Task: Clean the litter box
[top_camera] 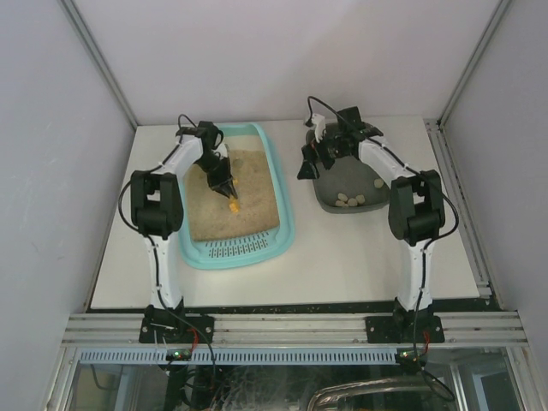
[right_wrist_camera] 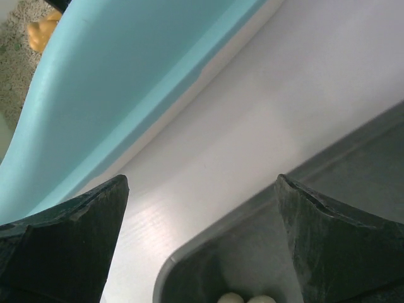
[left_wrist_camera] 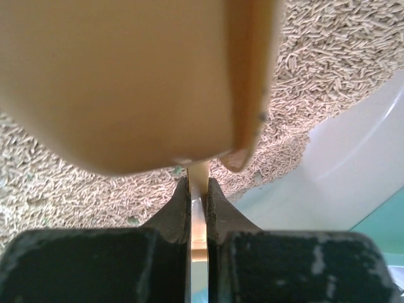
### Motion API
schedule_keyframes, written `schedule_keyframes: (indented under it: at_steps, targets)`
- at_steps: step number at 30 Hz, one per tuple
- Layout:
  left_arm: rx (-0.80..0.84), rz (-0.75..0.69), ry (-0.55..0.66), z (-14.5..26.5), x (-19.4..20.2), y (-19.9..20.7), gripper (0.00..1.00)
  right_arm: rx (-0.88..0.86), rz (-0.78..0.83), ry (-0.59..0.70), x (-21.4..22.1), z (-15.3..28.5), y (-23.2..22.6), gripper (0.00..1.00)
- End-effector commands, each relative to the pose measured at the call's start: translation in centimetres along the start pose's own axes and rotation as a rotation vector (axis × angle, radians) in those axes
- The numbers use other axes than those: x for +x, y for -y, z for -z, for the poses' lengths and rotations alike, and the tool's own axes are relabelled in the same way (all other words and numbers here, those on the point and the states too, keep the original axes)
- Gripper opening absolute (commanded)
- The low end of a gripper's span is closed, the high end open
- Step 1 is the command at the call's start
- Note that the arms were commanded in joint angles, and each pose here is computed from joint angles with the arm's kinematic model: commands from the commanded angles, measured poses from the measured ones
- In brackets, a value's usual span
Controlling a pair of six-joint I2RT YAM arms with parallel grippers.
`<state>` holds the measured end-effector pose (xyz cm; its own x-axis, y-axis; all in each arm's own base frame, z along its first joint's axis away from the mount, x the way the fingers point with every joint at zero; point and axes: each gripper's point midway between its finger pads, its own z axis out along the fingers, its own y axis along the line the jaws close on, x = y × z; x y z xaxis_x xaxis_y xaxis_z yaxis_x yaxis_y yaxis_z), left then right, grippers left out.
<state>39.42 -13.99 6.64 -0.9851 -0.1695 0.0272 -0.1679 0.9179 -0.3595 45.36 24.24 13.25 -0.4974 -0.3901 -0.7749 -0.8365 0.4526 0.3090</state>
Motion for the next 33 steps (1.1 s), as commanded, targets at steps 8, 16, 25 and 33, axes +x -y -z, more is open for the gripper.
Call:
schedule_keyframes:
  at_steps: [8,16,25,33]
  targets:
    - [0.135,-0.119,0.088,-1.7,-3.7,1.9,0.00,-0.072,-0.006,0.037,-2.8,-3.1,-2.0,1.00]
    - [0.080,-0.192,0.173,-1.9,-6.5,1.4,0.00,-0.234,-0.072,0.019,-1.9,-4.5,-4.5,1.00]
    - [0.343,-0.298,0.110,-1.8,-4.3,6.2,0.00,-0.261,-0.090,0.013,-1.5,-5.0,-5.0,1.00]
    - [0.455,-0.413,0.058,-1.7,-0.7,8.4,0.00,-0.268,-0.111,0.002,-1.2,-5.0,-5.1,1.00]
